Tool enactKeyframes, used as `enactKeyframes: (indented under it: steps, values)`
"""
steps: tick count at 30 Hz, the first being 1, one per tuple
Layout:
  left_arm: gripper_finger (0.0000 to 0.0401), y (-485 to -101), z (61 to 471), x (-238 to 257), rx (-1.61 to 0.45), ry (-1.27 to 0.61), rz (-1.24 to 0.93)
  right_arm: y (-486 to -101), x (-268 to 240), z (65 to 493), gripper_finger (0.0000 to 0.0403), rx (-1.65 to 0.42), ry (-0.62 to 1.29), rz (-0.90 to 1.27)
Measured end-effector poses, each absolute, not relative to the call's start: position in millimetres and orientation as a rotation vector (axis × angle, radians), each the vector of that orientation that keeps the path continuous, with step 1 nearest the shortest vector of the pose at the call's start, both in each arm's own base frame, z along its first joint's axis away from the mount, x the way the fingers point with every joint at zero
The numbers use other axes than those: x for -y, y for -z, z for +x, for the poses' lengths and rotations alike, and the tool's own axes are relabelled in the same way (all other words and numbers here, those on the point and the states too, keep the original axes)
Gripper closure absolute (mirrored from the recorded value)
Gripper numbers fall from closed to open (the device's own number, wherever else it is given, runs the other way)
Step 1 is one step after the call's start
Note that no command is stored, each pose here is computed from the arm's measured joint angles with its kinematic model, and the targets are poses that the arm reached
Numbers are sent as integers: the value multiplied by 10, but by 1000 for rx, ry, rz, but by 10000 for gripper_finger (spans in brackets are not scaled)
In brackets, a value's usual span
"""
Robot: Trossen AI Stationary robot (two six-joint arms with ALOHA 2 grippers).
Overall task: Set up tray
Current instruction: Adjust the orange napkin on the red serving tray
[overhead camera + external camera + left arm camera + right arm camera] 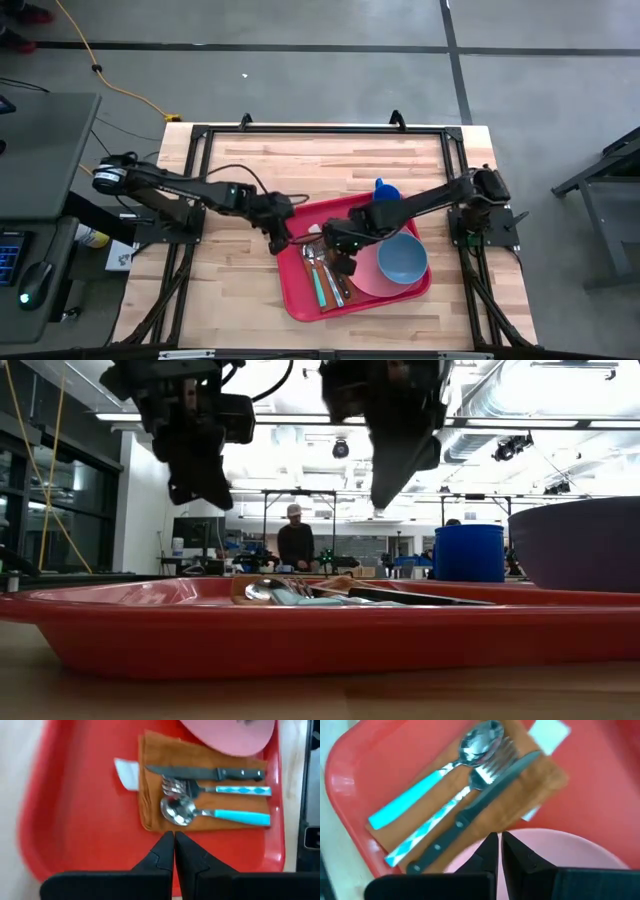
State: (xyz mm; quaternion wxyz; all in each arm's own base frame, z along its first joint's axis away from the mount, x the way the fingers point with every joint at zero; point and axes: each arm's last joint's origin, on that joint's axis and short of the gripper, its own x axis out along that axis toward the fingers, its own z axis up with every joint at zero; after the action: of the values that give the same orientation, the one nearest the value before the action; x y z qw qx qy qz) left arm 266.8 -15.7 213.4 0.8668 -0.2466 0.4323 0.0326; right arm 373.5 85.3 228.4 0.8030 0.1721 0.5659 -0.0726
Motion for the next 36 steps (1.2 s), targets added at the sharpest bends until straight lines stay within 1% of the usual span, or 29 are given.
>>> enactKeyframes:
  steps: [3,7,9,15,19,22,25,29,36]
  values:
    - [357,-2066,2703,264,-935,-58,-561,-2424,-811,3626,402,-1209,197,313]
    - [357,-2004,2796,382,-902,-60,-602,-2722,-725,3398,402,-1169,283,227]
    - [357,-1993,2853,427,-862,-66,-616,-2913,-674,3252,402,-1130,324,200]
    - [357,-1802,2916,550,-910,-122,-686,-3488,-566,2733,402,-967,380,172]
    - [357,-1702,2988,705,-897,-87,-728,-3722,-510,2416,402,-896,416,151]
    - [357,-1711,3054,832,-835,-25,-760,-3811,-461,2240,403,-883,445,130]
    - [357,-1670,3066,967,-823,-3,-777,-3849,-421,2120,403,-888,478,114]
    - [357,-1646,3059,1143,-802,28,-798,-3848,-398,2050,403,-916,503,85]
    - [357,-1539,3041,1290,-765,-69,-803,-3847,-390,2040,403,-924,510,43]
